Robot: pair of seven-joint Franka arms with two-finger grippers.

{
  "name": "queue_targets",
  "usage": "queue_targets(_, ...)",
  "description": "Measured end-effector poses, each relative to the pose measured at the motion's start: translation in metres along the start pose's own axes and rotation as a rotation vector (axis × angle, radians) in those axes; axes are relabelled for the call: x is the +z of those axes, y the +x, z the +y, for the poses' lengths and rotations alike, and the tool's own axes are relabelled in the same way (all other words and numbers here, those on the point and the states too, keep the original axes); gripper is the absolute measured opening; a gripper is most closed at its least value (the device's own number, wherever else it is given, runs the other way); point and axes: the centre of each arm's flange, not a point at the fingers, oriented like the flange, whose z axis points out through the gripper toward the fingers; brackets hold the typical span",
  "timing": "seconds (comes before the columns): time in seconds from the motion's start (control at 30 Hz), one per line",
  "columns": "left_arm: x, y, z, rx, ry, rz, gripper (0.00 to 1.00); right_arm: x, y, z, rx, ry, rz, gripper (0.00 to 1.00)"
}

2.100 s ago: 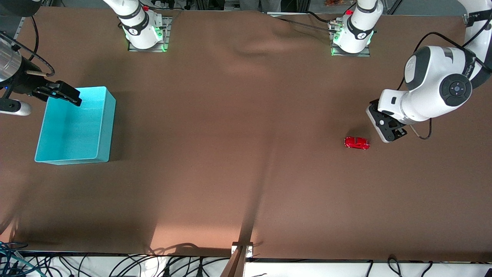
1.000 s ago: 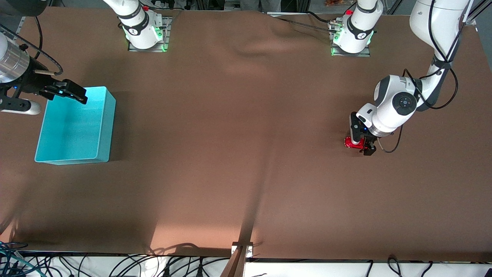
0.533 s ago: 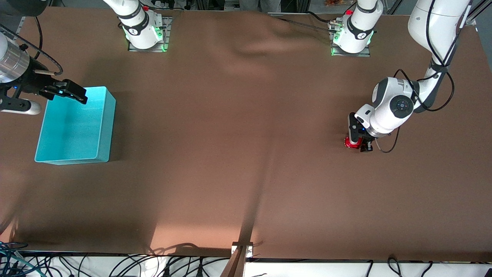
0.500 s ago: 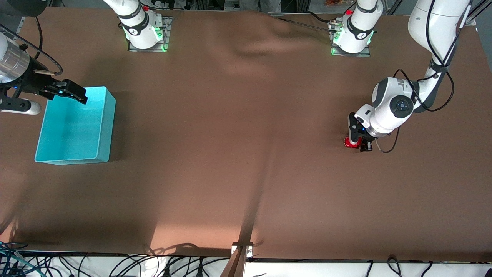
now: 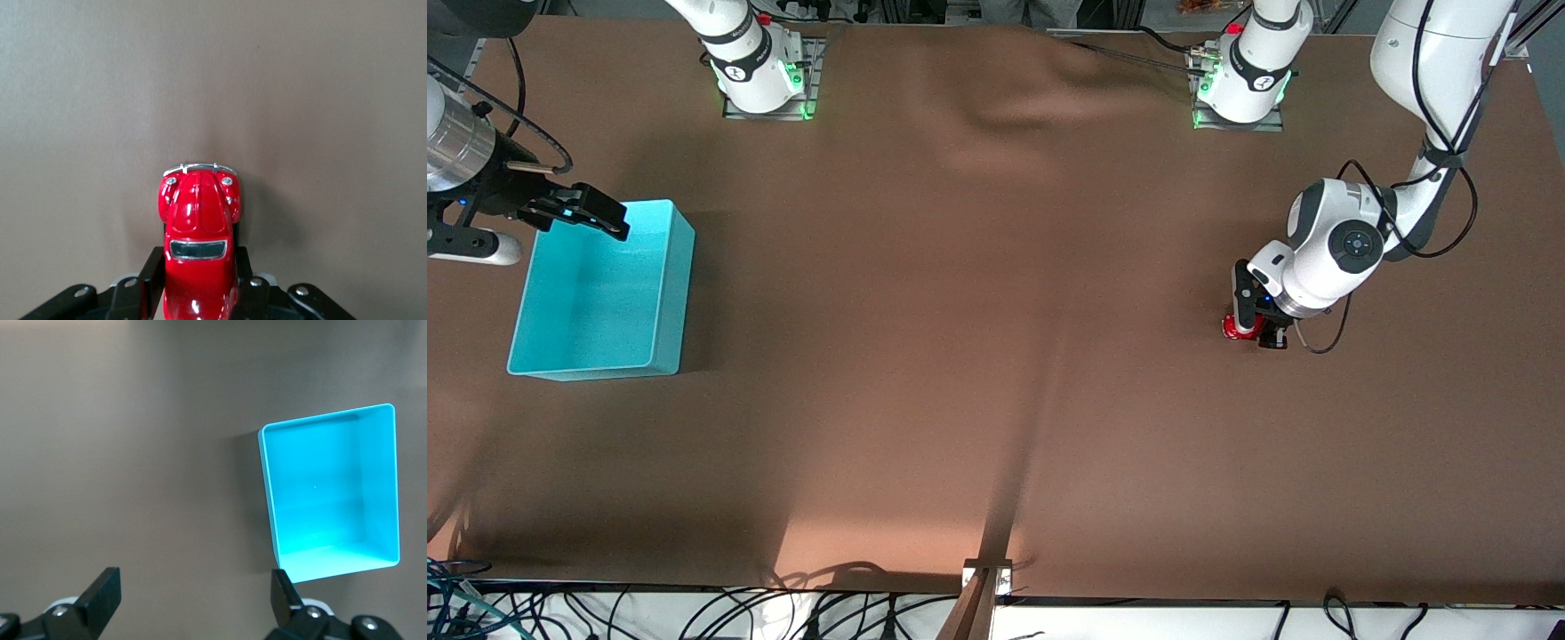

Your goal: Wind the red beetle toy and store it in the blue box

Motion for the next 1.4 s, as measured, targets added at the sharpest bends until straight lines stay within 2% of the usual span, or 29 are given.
queue_targets(0.23, 0.001, -0.025, -0.001, 0.006, -0.001, 0.000, 0.45, 0.000, 0.000, 0.000, 0.000, 0.000, 0.000, 1.00)
queue_targets(0.7, 0.005, -0.109, -0.001, 0.012, 0.002, 0.001, 0.45, 0.000, 0.000, 0.000, 0.000, 0.000, -0.001, 1.00)
queue_targets(1.2, 0.005, -0.116, -0.002, 0.025, 0.003, 0.001, 0.45, 0.001, -0.001, 0.000, 0.000, -0.002, -0.009, 1.00)
queue_targets(1.27, 0.007, -0.116, -0.002, 0.025, 0.000, 0.002, 0.48, 0.001, -0.001, 0.000, 0.000, -0.002, -0.009, 1.00)
queue_targets(1.33, 0.011, -0.116, -0.001, 0.025, -0.005, 0.005, 0.56, 0.001, -0.001, 0.000, 0.000, -0.002, -0.010, 1.00)
queue_targets(1.4, 0.016, -0.116, -0.001, 0.024, -0.009, 0.007, 0.69, 0.001, -0.001, 0.000, 0.000, -0.002, -0.010, 1.00)
